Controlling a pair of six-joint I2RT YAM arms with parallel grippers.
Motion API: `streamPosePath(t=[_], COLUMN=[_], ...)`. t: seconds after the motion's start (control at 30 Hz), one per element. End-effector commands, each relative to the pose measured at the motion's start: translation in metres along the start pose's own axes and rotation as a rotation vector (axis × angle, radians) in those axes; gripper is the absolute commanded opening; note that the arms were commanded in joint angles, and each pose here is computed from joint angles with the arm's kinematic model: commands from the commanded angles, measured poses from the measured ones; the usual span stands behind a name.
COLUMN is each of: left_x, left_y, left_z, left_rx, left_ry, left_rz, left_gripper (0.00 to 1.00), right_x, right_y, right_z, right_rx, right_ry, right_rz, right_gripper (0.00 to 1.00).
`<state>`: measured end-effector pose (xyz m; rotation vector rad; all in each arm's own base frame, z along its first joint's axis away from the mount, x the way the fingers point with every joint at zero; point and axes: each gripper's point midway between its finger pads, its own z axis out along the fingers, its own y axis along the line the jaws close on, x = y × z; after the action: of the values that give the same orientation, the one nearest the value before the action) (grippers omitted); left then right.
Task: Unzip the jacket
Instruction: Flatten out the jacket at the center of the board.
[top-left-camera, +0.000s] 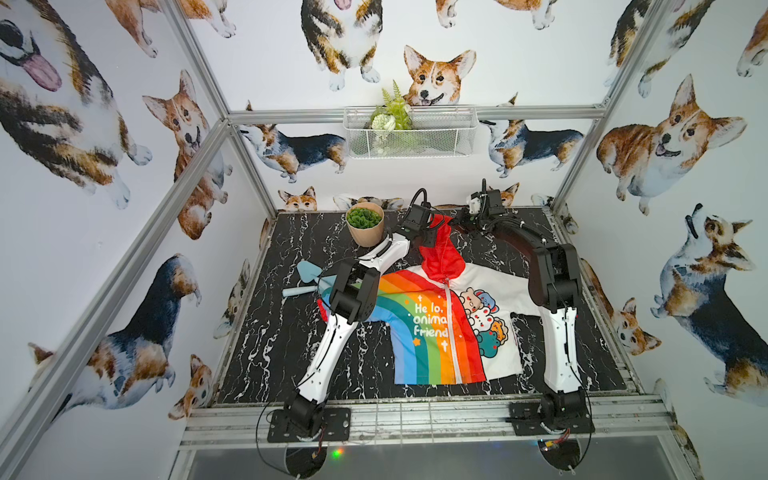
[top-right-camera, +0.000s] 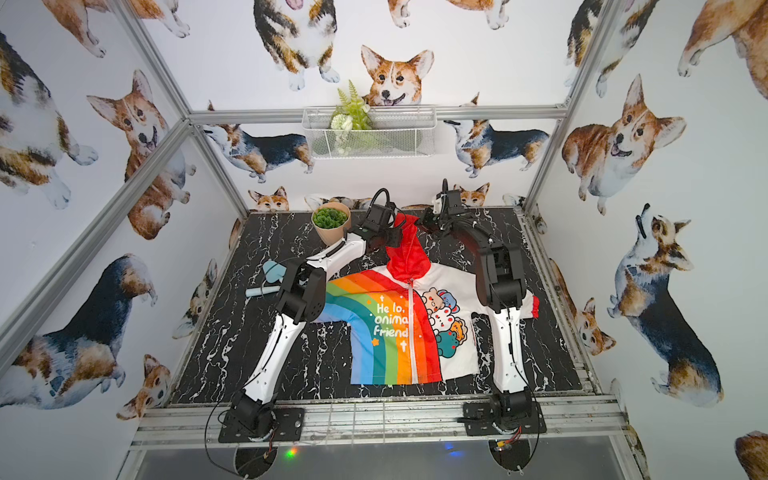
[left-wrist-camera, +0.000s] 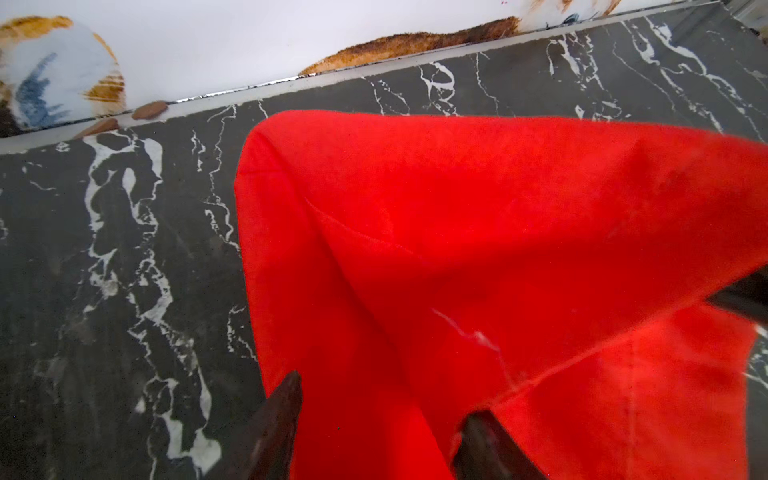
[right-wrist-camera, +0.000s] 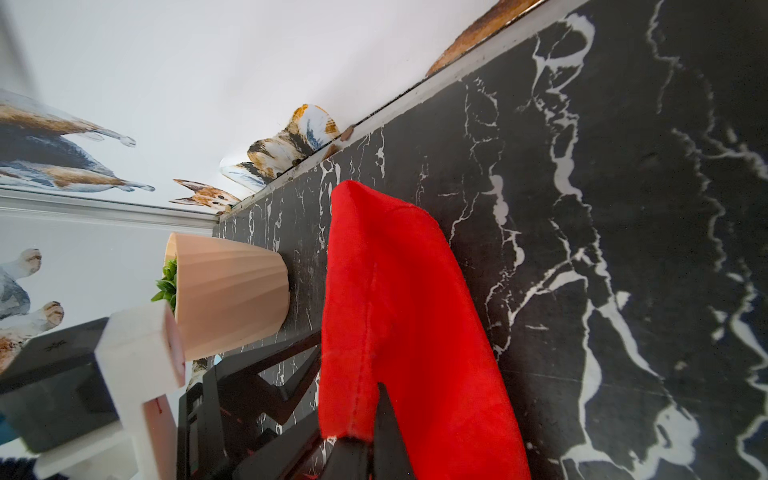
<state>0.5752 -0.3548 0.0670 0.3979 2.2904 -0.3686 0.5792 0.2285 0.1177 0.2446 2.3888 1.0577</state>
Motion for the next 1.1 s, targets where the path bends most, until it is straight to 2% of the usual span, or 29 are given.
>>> streamPosePath(t=[0.0, 0.27, 0.33, 0.8, 1.07], left_x=[-0.004, -0.014, -0.019, -0.075, -0.075], left_y=[0.005, -0.002, -0.004, -0.015, -0.016], left_z=[-0.005, -0.013, -0.017, -0.08, -0.085], left_rx=[-0.033, 0.003, 0.009, 0.035, 0.033], left_ry=[-0.003, -0.018, -0.025, -0.129, -0.122], left_rz=[0.011, 0.001, 0.0, 0.049, 0.083], left_gripper=[0.46, 0.07, 0.0, 0.0, 0.0], right_x=[-0.002, -0.003, -0.004, -0.021, -0.029], right_y=[0.003, 0.006, 0.007, 0.015, -0.003], right_z=[-0.004, -0.008, -0.01, -0.037, -0.046], right_rx=[0.005, 0.013, 0.017, 0.113, 0.24], right_ry=[-0.005, -0.007, -0.009, -0.064, -0.097], right_rz=[0.009, 0.0, -0.007, -0.125, -0.194], right_gripper=[0.0, 0.0, 0.0, 0.0, 0.0])
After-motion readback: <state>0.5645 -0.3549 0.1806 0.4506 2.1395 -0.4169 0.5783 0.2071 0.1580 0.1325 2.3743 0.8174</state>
